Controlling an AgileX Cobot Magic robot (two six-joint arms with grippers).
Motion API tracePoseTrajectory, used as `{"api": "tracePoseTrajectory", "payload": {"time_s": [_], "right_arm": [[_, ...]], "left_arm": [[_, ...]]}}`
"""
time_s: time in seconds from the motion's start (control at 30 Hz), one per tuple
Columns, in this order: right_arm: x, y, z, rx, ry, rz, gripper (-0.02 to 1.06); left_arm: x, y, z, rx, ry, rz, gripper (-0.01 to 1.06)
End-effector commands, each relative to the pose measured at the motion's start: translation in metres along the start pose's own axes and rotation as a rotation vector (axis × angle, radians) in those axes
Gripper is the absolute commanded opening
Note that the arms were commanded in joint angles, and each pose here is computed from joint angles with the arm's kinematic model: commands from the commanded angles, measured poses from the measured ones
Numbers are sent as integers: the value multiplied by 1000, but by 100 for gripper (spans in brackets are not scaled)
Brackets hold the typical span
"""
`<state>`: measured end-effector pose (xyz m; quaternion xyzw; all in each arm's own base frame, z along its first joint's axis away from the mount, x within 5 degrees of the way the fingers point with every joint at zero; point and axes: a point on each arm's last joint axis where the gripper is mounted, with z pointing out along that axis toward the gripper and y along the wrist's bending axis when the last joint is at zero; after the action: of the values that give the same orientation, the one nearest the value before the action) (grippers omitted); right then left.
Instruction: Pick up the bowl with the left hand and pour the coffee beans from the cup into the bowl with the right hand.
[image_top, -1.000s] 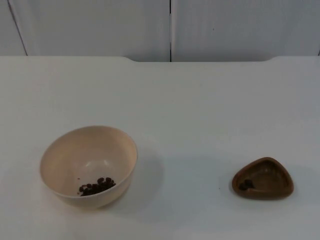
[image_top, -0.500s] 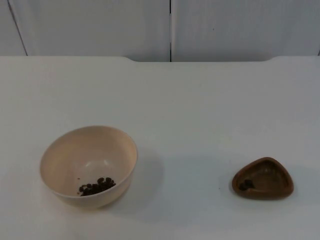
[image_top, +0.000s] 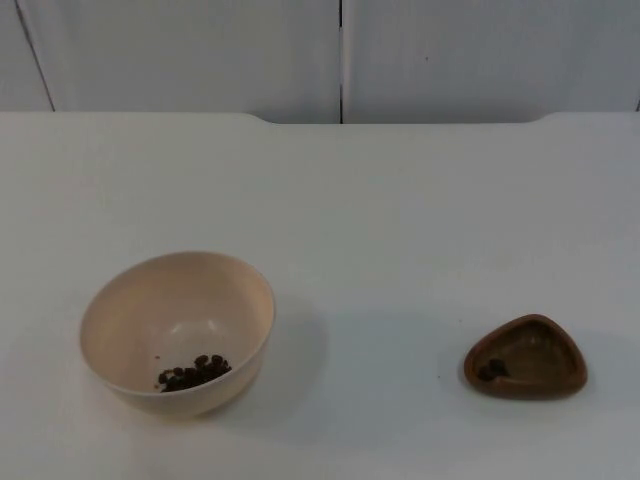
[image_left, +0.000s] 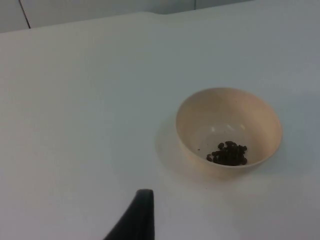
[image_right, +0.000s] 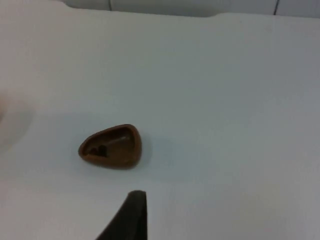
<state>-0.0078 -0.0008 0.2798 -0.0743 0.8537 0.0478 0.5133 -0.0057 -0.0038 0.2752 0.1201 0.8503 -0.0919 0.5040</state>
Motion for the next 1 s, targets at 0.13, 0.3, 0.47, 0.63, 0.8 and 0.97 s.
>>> {"api": "tracePoseTrajectory", "payload": {"time_s": [0.13,0.3,0.47,0.63,0.8,0.97], "right_arm": [[0,1,1,70,-11,26,105],[0,1,1,82,-11,33,105],[0,1,1,82,-11,33,105],[0,1,1,104,-11,44,105],[0,1,1,135,-11,59,105],[0,1,1,135,-11,59,105]], "left_arm": [[1,0,0,-1,-3,-4,105],[1,0,0,-1,-3,-4,105],[1,0,0,-1,-3,-4,105],[1,0,0,-1,-3,-4,105],[1,0,0,-1,-3,-4,105],[1,0,0,-1,-3,-4,105]]}}
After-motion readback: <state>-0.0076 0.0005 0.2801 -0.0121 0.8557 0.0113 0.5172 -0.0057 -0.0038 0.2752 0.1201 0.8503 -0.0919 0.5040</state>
